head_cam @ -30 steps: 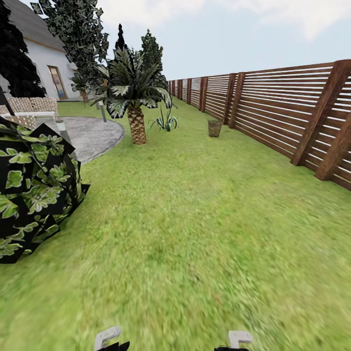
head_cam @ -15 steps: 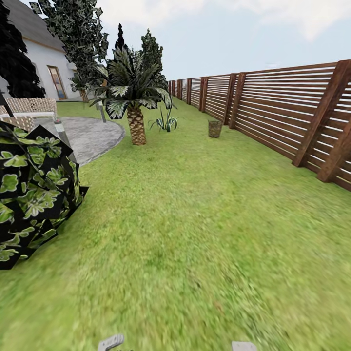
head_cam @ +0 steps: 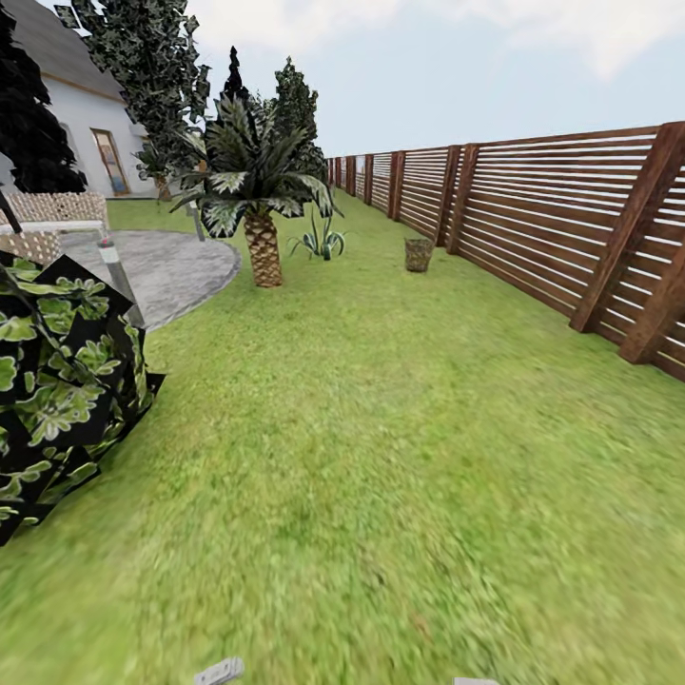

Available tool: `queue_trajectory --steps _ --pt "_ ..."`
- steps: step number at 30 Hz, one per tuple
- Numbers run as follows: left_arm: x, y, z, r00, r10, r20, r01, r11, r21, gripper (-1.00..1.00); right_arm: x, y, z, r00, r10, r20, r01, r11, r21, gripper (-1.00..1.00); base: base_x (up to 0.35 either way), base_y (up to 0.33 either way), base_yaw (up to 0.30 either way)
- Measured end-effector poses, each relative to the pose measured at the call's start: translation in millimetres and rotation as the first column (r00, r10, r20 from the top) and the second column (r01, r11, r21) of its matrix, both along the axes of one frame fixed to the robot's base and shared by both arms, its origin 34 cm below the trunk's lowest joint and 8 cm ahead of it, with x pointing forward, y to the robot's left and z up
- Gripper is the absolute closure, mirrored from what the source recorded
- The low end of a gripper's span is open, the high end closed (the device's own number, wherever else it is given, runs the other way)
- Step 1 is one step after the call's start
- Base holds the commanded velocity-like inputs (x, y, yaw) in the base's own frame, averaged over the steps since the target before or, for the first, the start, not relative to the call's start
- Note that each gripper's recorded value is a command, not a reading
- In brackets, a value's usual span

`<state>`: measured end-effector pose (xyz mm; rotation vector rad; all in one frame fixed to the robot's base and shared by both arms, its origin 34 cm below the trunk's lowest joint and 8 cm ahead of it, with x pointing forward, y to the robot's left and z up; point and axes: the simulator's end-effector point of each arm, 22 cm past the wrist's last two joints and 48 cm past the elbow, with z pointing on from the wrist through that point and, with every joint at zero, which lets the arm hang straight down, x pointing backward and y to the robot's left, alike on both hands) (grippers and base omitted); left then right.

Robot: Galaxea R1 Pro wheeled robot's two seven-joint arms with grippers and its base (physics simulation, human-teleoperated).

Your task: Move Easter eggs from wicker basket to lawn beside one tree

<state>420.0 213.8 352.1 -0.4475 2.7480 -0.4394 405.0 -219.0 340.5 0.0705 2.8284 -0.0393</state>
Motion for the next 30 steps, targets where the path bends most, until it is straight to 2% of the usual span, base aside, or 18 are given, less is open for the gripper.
queue_trajectory --steps 4,6,10,14,21,30 --pt "-21.9 -5.9 -2.5 0.999 -0.002 -0.05 0.002 1.0 -0.011 -1.0 -18.1 -4.2 -0.7 1.0 -0.001 -0.026 0.0 1.0 -0.006 -1.0 0.305 -0.103 0.0" --pt "-31.1 -18.8 -4.1 0.998 -0.008 -0.069 0.006 1.0 -0.029 -1.0 -29.8 -4.6 -3.3 0.999 -0.001 -0.042 0.001 1.0 -0.007 -1.0 0.313 -0.092 0.0" --pt "-35.0 -23.6 -4.6 0.997 -0.01 -0.078 0.007 0.999 -0.037 -1.0 -38.2 -3.8 -5.0 0.999 -0.001 -0.054 0.001 1.0 -0.006 -1.0 0.313 -0.098 0.0" --pt "-36.4 -23.2 -5.1 0.997 -0.009 -0.081 0.007 0.999 -0.036 -1.0 -63.8 -5.4 -9.8 0.996 -0.006 -0.088 0.005 1.0 -0.01 -1.0 0.313 -0.101 0.0" --pt "-53.4 -27.8 -8.5 0.993 -0.012 -0.116 0.007 0.999 -0.044 -1.0 -77.2 -1.9 -11.9 0.994 -0.003 -0.106 0.003 1.0 -0.003 -1.0 0.313 -0.101 0.0" --pt "-56.4 -28.5 -9.1 0.992 -0.012 -0.122 0.006 0.999 -0.045 -1.0 -83.8 0.0 -12.8 0.994 -0.001 -0.113 0.001 1.0 0.0 -1.0 0.313 -0.101 0.0"
